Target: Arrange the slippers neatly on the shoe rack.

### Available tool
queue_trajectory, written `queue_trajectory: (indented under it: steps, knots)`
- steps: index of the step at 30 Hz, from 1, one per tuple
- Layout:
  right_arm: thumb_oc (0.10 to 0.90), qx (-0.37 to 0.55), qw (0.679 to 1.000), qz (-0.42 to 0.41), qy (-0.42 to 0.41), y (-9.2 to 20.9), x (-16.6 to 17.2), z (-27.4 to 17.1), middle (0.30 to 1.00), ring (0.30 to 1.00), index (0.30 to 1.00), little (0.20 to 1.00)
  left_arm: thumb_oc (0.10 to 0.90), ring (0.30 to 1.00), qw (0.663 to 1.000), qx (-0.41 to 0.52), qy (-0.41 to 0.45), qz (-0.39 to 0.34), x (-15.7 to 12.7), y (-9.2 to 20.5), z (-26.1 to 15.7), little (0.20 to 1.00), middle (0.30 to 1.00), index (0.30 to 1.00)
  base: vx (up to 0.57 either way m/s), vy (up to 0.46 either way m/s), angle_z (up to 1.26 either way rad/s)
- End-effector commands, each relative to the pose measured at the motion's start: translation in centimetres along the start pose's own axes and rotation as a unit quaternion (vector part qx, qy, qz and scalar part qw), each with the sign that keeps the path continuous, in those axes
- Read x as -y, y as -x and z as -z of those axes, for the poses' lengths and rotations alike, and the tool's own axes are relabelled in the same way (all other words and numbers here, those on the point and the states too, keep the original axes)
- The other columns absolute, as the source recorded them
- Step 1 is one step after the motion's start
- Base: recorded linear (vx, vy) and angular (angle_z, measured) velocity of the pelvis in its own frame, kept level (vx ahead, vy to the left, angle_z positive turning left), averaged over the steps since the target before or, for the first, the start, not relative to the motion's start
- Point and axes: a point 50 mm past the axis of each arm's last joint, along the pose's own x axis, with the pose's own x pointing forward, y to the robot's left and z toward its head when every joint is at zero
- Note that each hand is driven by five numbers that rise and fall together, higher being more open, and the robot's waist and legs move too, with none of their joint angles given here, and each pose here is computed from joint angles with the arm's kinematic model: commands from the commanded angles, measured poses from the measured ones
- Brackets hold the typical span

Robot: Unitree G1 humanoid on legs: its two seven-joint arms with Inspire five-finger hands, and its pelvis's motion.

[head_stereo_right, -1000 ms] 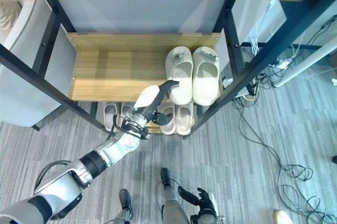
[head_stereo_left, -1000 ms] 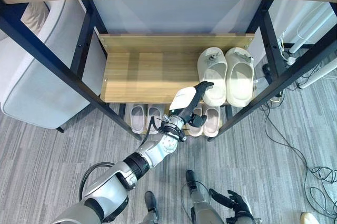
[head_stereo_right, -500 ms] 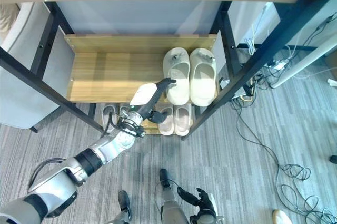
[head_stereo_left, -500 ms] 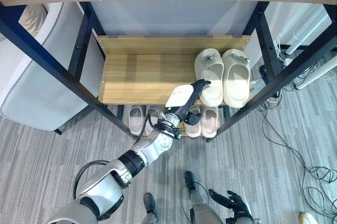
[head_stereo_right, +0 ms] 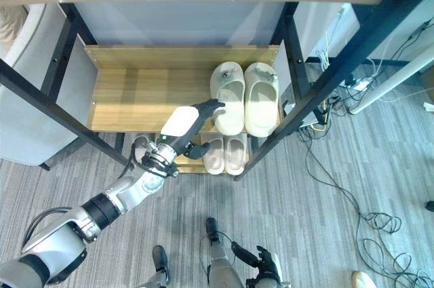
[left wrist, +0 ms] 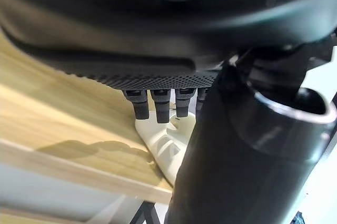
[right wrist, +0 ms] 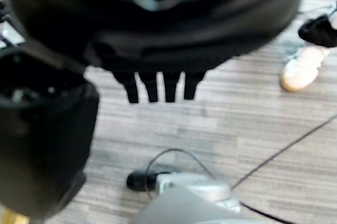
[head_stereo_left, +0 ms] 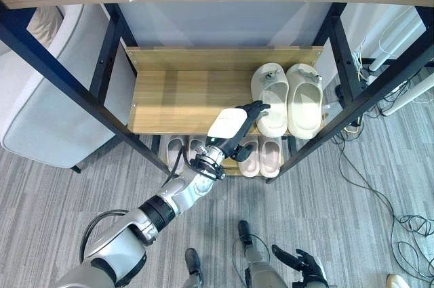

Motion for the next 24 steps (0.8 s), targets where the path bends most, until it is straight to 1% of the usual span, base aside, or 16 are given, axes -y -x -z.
queue_trajectory:
  steps: [1,2,3,4,5,8,12,13,14,15,18,21,23,24]
  knots:
    - [0.800,-0.013,1.000,0.005,-0.010,0.4,-0.4,1.1,0.900,0.900,0.900,0.900,0.800,0.900,0.987,0.087,0.041,-0.126,-5.6,-2.1,-2.8,0.900,0.900,0.900,0.04,-0.020,0.00]
    - [0.800,-0.019,1.000,0.007,-0.020,0.4,-0.3,1.3,0.900,0.900,0.900,0.900,0.800,0.900,0.985,0.075,0.072,-0.140,-6.3,-1.1,-2.1,0.900,0.900,0.900,0.05,-0.013,0.01]
    - [0.800,-0.023,0.999,0.008,-0.025,0.4,-0.3,1.4,0.900,0.900,0.900,0.900,0.800,0.900,0.983,0.066,0.085,-0.150,-6.7,-0.3,-1.5,0.900,0.900,0.900,0.10,-0.020,0.00]
    - [0.800,-0.029,0.999,0.004,-0.025,0.5,-0.6,1.7,0.900,0.900,0.900,0.900,0.800,0.900,0.981,0.051,0.103,-0.156,-6.7,1.4,-0.7,0.900,0.900,0.900,0.07,-0.008,-0.01]
    - [0.800,-0.029,0.999,0.004,-0.024,0.6,-0.6,1.8,0.900,0.900,0.900,0.900,0.800,0.900,0.981,0.050,0.103,-0.156,-6.7,1.5,-0.7,0.900,0.900,0.900,0.06,-0.007,0.01]
    - [0.800,-0.041,0.999,0.000,-0.015,0.7,-0.8,2.3,0.900,0.900,0.900,0.900,0.800,0.900,0.975,0.014,0.154,-0.161,-6.3,4.0,0.4,0.900,0.900,0.900,0.03,0.008,0.14]
    - [0.800,-0.057,0.998,0.001,-0.012,0.9,-0.6,3.2,0.900,0.900,0.900,0.900,0.800,0.900,0.974,-0.042,0.181,-0.128,-4.8,7.6,2.2,0.900,0.900,0.900,0.01,0.028,0.21]
    - [0.800,-0.056,0.998,-0.001,-0.006,0.9,-0.6,3.2,0.900,0.900,0.900,0.900,0.800,0.900,0.973,-0.062,0.194,-0.111,-4.0,8.5,2.6,0.900,0.900,0.900,-0.01,0.050,0.27]
    - [0.800,-0.054,0.999,-0.001,0.001,0.9,-0.6,3.0,0.900,0.900,0.900,0.900,0.800,0.900,0.964,-0.087,0.231,-0.098,-3.1,9.3,3.0,0.900,0.900,0.900,-0.01,0.059,0.19]
    - [0.800,-0.052,0.999,-0.003,0.002,0.9,-0.7,3.0,0.900,0.900,0.900,0.900,0.800,0.900,0.959,-0.103,0.251,-0.084,-2.5,10.2,3.3,0.900,0.900,0.900,-0.03,0.064,0.05]
    - [0.800,-0.042,0.999,-0.006,0.002,0.9,-0.7,2.6,0.900,0.900,0.900,0.900,0.800,0.900,0.946,-0.158,0.278,-0.046,-0.6,12.8,4.4,0.900,0.900,0.900,-0.02,0.052,0.05]
    - [0.800,-0.033,0.999,-0.007,0.000,0.7,-0.6,2.2,0.900,0.900,0.900,0.900,0.800,0.900,0.934,-0.223,0.279,-0.006,1.5,15.6,5.9,0.900,0.900,0.900,0.00,0.046,0.08]
    - [0.800,-0.034,0.999,-0.006,0.006,0.8,-0.5,2.4,0.900,0.900,0.900,0.900,0.800,0.900,0.919,-0.279,0.279,0.008,3.0,17.7,7.1,0.900,0.900,0.900,0.01,0.037,0.06]
    - [0.800,-0.034,0.999,-0.007,0.008,0.8,-0.5,2.5,0.900,0.900,0.900,0.900,0.800,0.900,0.906,-0.311,0.287,0.015,3.7,19.1,7.7,0.900,0.900,0.900,-0.01,0.037,0.01]
